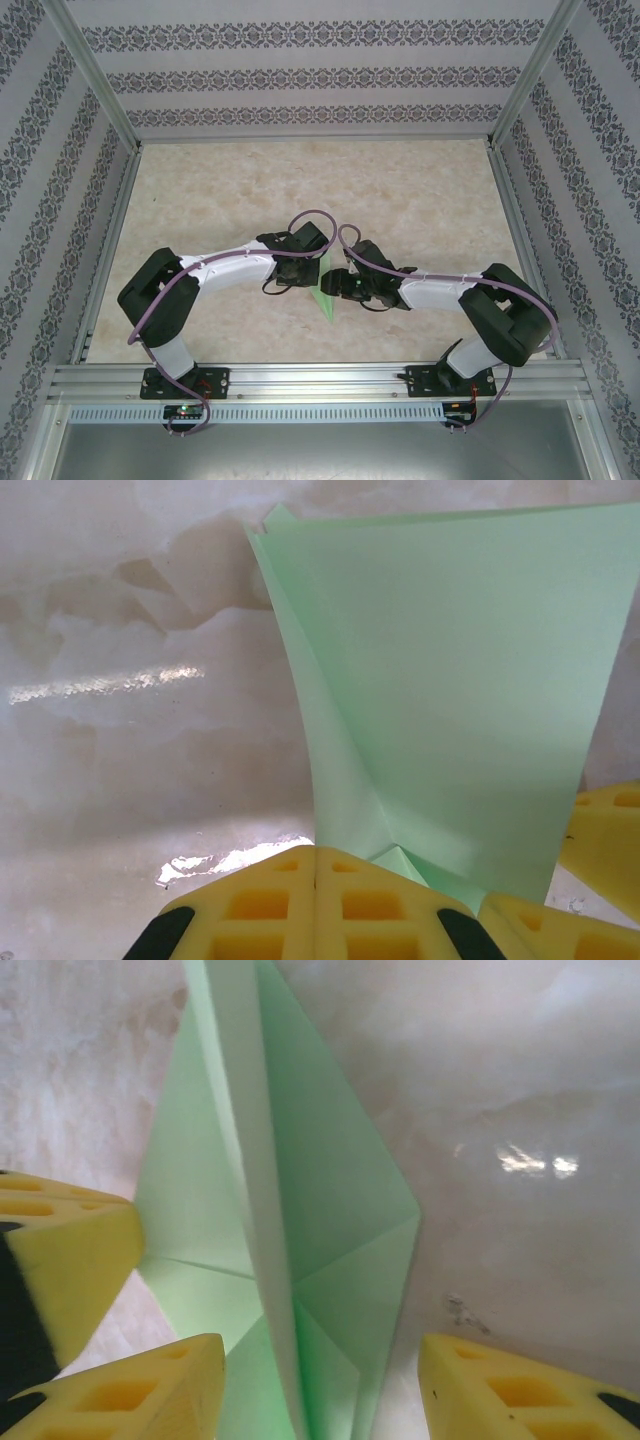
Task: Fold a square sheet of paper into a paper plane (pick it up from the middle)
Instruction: Pick up the paper plane from the center of the table.
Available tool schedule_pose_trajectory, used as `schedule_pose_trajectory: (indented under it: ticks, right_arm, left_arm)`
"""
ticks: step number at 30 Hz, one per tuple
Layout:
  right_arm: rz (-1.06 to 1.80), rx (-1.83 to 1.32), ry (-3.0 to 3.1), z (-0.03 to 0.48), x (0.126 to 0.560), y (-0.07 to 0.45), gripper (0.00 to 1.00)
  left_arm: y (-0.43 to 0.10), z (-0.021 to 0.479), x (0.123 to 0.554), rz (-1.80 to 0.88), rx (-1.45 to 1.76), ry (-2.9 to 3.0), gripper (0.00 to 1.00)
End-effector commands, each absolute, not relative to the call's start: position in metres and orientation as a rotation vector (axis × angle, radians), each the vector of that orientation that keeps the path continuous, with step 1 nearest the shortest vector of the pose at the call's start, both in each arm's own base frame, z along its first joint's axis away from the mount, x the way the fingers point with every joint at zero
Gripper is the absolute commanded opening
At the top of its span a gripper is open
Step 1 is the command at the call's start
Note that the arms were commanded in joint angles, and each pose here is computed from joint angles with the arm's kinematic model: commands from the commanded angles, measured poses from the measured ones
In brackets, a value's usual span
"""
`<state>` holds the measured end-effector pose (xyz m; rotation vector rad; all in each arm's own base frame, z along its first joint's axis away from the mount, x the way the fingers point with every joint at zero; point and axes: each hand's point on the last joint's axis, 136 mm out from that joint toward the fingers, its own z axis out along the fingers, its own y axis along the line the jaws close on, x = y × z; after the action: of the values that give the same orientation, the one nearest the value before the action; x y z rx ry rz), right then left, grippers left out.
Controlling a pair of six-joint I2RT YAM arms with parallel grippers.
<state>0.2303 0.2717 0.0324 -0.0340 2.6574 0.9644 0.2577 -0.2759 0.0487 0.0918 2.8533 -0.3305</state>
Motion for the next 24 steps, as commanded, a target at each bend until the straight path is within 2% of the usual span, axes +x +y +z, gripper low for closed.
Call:
schedule_pose_trajectory:
  ticks: [1, 18, 24]
  right_arm:
    - [1.055, -0.100, 2.610, 0.041, 0.230, 0.285, 0.54]
    - [1.100, -0.218, 2.609, 0.040, 0.215, 0.299, 0.48]
    - [1.022, -0.251, 2.657, 0.030, 0.212, 0.299, 0.41]
  left_arm:
    - [-0.278, 0.057, 0.259, -0.342, 0.126, 2.813, 0.00]
    - [-0.277, 0.054, 0.258, -0.342, 0.115, 2.819, 0.01]
    - [-0.280, 0.055, 0.258, -0.358, 0.117, 2.821, 0.01]
